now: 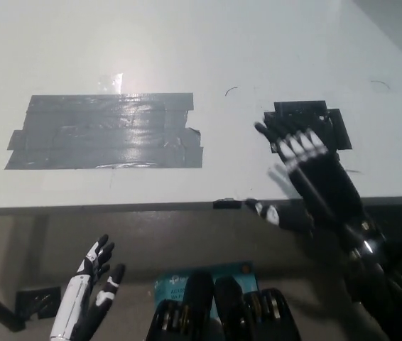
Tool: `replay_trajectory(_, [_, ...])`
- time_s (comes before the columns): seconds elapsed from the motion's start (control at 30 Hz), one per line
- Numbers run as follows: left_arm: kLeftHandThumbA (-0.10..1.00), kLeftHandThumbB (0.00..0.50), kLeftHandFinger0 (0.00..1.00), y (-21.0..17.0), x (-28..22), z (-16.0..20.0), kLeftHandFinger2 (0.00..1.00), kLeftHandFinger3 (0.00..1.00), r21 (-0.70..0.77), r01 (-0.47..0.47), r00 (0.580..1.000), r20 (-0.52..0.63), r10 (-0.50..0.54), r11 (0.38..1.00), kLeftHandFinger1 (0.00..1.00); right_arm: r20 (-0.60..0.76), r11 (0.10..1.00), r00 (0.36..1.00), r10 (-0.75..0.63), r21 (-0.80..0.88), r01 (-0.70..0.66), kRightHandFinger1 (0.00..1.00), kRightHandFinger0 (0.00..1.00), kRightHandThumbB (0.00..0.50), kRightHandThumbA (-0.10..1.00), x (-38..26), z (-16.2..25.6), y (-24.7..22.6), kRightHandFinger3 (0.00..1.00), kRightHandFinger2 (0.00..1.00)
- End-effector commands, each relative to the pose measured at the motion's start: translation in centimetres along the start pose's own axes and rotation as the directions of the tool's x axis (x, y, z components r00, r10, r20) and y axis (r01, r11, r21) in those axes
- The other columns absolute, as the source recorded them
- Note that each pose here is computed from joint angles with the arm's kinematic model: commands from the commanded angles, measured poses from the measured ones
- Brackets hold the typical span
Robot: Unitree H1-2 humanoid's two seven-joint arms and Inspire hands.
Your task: A stack of plates is kept in the middle of the desk close to the robot and the robot grabs the stack with its right hand, picks it up and hands it to a person.
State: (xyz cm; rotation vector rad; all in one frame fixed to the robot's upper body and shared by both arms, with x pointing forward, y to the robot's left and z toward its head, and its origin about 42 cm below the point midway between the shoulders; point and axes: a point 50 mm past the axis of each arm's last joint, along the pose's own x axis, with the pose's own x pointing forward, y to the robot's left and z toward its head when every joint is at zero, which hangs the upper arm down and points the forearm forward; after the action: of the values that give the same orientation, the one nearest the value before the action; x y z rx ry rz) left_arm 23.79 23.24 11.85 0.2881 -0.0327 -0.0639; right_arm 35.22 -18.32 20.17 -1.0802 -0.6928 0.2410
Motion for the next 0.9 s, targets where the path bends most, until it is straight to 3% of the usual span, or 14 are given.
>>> replay_trajectory(0.0, [0.99,0.0,1.0,0.8,0.8,1.3,1.0,1.0,0.016,-0.013,0.997,0.075,0.011,1.0,1.0,0.057,0.907,0.983,-0.176,0.398,0.14,1.0,1.0,0.396,0.78,-8.7,7.0,-9.0,1.0,1.0])
replay_trajectory(0.17, [1.0,0.0,1.0,0.8,0.8,1.5,1.0,1.0,0.031,-0.01,0.997,0.078,0.008,0.999,1.0,-0.164,0.836,0.982,-0.098,0.522,0.17,1.0,1.0,0.376,0.92,-10.5,5.6,-3.0,1.0,1.0])
replay_trajectory(0.33, [1.0,0.0,1.0,0.7,1.3,1.8,1.0,1.0,0.036,-0.005,0.996,0.093,0.002,0.999,1.0,-0.298,0.752,0.955,-0.005,0.628,0.2,1.0,1.0,0.338,0.93,-11.2,4.3,1.4,1.0,1.0])
replay_trajectory(0.4, [1.0,0.0,1.0,0.7,1.5,1.9,1.0,1.0,0.022,-0.006,0.995,0.102,0.003,1.0,1.0,-0.347,0.734,0.937,0.049,0.649,0.202,1.0,1.0,0.297,0.94,-11.4,3.4,3.4,1.0,1.0])
replay_trajectory(0.5, [1.0,0.0,1.0,0.8,1.4,1.9,1.0,1.0,0.026,-0.001,0.995,0.105,-0.001,1.0,1.0,-0.362,0.701,0.928,0.086,0.684,0.202,1.0,1.0,0.285,0.93,-11.3,2.9,4.5,1.0,1.0])
replay_trajectory(0.63, [1.0,0.0,1.0,0.8,1.8,2.2,1.0,1.0,0.035,-0.006,0.994,0.111,0.002,0.999,1.0,-0.355,0.689,0.926,0.126,0.703,0.176,1.0,1.0,0.32,0.96,-10.7,2.1,5.3,1.0,1.0])
replay_trajectory(0.87, [1.0,0.0,1.0,0.9,2.2,2.3,1.0,1.0,0.036,-0.013,0.993,0.119,0.009,0.999,1.0,-0.341,0.682,0.917,0.209,0.723,0.113,1.0,1.0,0.309,0.97,-10.4,1.8,6.0,1.0,1.0])
